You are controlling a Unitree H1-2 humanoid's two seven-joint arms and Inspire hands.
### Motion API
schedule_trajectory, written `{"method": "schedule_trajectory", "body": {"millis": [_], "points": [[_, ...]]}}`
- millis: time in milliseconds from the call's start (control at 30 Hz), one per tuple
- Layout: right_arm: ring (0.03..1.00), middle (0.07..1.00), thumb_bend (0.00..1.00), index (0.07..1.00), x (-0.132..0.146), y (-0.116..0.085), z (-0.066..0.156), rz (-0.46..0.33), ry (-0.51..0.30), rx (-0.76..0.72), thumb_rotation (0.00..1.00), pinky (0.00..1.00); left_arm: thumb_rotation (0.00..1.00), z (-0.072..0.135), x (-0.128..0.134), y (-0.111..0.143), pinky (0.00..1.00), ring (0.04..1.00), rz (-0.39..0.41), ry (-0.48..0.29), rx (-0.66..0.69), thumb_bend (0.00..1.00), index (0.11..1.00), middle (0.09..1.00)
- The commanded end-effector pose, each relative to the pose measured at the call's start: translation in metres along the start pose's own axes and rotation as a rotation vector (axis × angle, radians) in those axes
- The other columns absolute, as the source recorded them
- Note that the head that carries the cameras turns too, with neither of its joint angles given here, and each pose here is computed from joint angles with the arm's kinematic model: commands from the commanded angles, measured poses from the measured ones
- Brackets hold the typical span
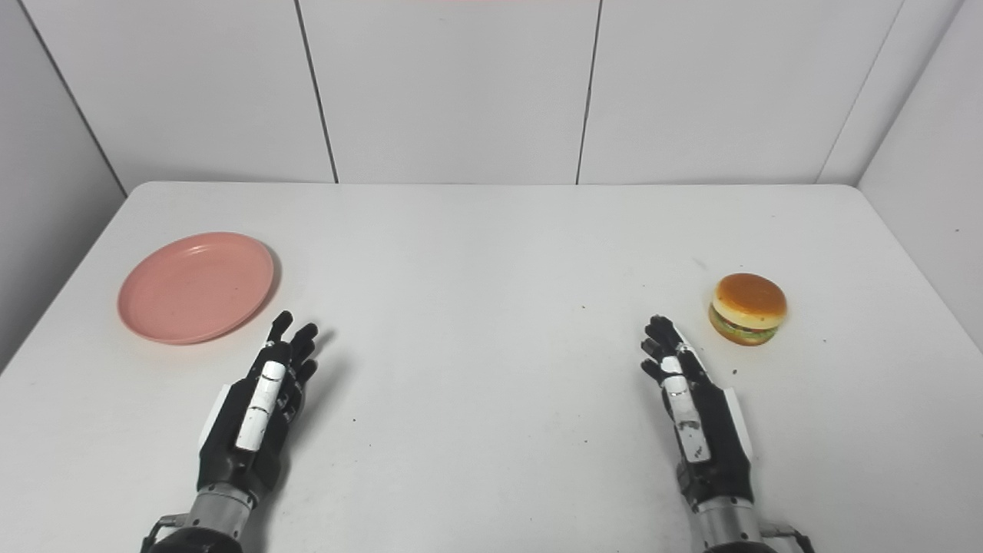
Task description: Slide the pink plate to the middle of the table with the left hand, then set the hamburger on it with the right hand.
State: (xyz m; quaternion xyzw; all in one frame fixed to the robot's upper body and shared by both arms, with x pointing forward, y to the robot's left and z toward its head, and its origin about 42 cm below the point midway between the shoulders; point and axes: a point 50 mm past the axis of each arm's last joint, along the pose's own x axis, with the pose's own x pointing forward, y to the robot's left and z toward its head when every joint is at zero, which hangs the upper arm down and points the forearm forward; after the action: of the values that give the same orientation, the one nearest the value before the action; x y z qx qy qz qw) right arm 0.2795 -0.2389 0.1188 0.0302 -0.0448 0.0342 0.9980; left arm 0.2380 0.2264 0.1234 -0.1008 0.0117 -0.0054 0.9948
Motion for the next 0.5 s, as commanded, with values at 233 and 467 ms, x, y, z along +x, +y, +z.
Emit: {"method": "schedule_trajectory", "body": {"millis": [233, 467], "points": [[0.902, 0.908, 0.81, 0.886, 0.0054, 0.0028, -0.0041, 0.014, 0.033, 0.017, 0.88, 0.91, 0.76, -0.0059, -0.0239, 0.0097, 1.00, 0.987, -0.004, 0.044, 0.020, 0.76, 0.975, 0.936], [0.912, 0.914, 0.82, 0.889, 0.0070, 0.0036, -0.0050, 0.018, 0.033, 0.011, 0.87, 0.93, 0.76, -0.0071, -0.0227, 0.0103, 1.00, 0.991, -0.003, 0.052, 0.021, 0.76, 0.976, 0.939]]}}
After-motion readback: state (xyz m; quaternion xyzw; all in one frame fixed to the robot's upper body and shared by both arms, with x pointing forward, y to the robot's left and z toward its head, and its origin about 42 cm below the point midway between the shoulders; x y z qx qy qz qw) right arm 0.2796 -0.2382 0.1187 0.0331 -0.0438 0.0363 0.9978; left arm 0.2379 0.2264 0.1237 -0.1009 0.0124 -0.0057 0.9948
